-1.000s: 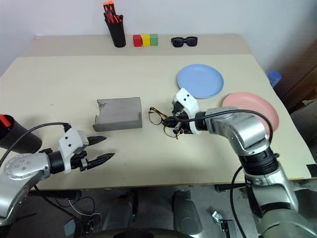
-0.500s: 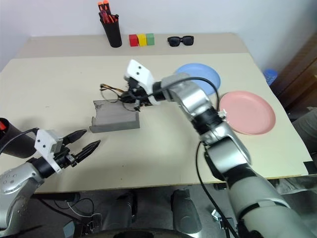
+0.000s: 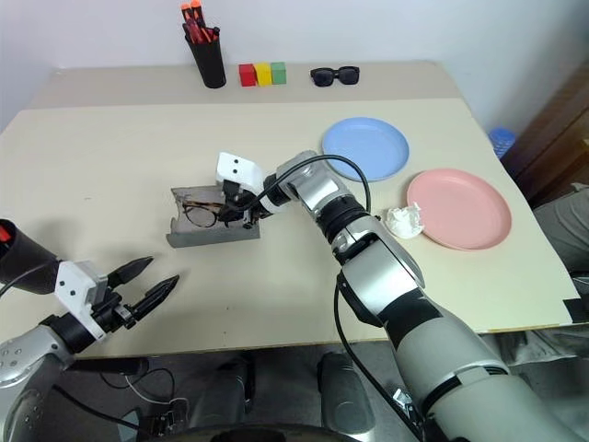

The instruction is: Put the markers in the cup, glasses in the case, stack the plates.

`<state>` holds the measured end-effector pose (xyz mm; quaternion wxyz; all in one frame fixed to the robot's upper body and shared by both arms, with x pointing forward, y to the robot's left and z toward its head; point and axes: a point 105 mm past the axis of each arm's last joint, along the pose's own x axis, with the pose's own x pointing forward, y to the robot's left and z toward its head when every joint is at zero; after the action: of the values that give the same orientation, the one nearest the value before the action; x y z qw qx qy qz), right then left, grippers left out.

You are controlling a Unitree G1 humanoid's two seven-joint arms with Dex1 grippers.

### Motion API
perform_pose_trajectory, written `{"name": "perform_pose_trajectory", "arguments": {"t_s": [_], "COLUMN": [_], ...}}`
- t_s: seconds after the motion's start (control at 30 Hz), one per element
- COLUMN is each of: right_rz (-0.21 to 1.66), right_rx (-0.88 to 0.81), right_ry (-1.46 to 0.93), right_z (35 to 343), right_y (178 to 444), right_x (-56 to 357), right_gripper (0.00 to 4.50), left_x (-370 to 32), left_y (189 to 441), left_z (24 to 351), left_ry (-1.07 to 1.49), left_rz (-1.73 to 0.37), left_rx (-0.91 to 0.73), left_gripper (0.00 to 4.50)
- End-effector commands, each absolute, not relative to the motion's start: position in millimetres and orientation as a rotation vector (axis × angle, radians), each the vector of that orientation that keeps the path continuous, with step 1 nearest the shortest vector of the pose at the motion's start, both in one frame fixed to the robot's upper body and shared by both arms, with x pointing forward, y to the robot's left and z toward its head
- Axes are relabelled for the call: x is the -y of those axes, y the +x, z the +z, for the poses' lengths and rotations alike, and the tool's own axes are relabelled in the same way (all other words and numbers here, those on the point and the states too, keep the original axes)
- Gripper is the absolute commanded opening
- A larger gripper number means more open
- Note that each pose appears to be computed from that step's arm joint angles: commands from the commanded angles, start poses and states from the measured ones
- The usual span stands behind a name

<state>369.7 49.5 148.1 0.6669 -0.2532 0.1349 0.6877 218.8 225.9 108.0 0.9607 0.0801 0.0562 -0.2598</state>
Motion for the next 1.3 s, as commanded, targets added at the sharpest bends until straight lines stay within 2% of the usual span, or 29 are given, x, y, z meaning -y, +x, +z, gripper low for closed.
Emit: {"name": "perform_pose_trajectory", "arguments": {"t_s": [0.03, 0.07, 0.17, 0.33, 0.47, 0.5, 0.57, 0.7, 0.73, 0.83, 0.93, 1.07, 1.2, 1.3], "right_rz": [1.598, 1.609, 1.646, 1.601, 1.567, 1.56, 1.539, 1.484, 1.464, 1.426, 1.376, 1.295, 1.203, 1.104], "right_rx": [-0.266, -0.269, -0.264, -0.184, -0.092, -0.071, -0.026, 0.066, 0.08, 0.106, 0.109, 0.058, 0.035, 0.028], "right_ry": [-0.603, -0.603, -0.594, -0.579, -0.55, -0.546, -0.54, -0.543, -0.552, -0.563, -0.532, -0.496, -0.451, -0.429], "right_z": [161, 161, 163, 180, 203, 207, 213, 212, 208, 197, 187, 175, 179, 186], "right_y": [367, 366, 362, 368, 373, 373, 371, 356, 351, 333, 312, 297, 293, 296], "right_x": [-52, -51, -49, -49, -39, -36, -26, -4, 2, 17, 36, 54, 69, 86], "right_gripper": [0.06, 0.06, 0.92, 3.38, 3.38, 3.41, 3.42, 3.42, 3.42, 3.42, 3.42, 3.42, 3.42, 3.42], "left_x": [-223, -223, -220, -219, -225, -226, -227, -228, -231, -229, -210, -195, -185, -176], "left_y": [218, 219, 223, 231, 248, 254, 269, 311, 324, 353, 379, 405, 419, 420], "left_z": [116, 115, 116, 122, 138, 143, 154, 174, 179, 193, 203, 202, 186, 177], "left_ry": [0.187, 0.188, 0.188, 0.166, 0.092, 0.077, 0.063, 0.122, 0.112, 0.063, 0.077, 0.116, 0.137, 0.15], "left_rz": [-0.542, -0.545, -0.557, -0.549, -0.463, -0.441, -0.402, -0.302, -0.254, -0.189, -0.251, -0.304, -0.351, -0.425], "left_rx": [-0.073, -0.072, -0.065, -0.041, 0.004, 0.023, 0.034, 0.033, 0.028, -0.003, -0.052, -0.149, -0.324, -0.43], "left_gripper": [3.31, 3.31, 3.31, 3.31, 3.31, 3.05, 2.38, 0.35, 0.07, 0.07, 0.07, 0.07, 0.07, 0.07]}}
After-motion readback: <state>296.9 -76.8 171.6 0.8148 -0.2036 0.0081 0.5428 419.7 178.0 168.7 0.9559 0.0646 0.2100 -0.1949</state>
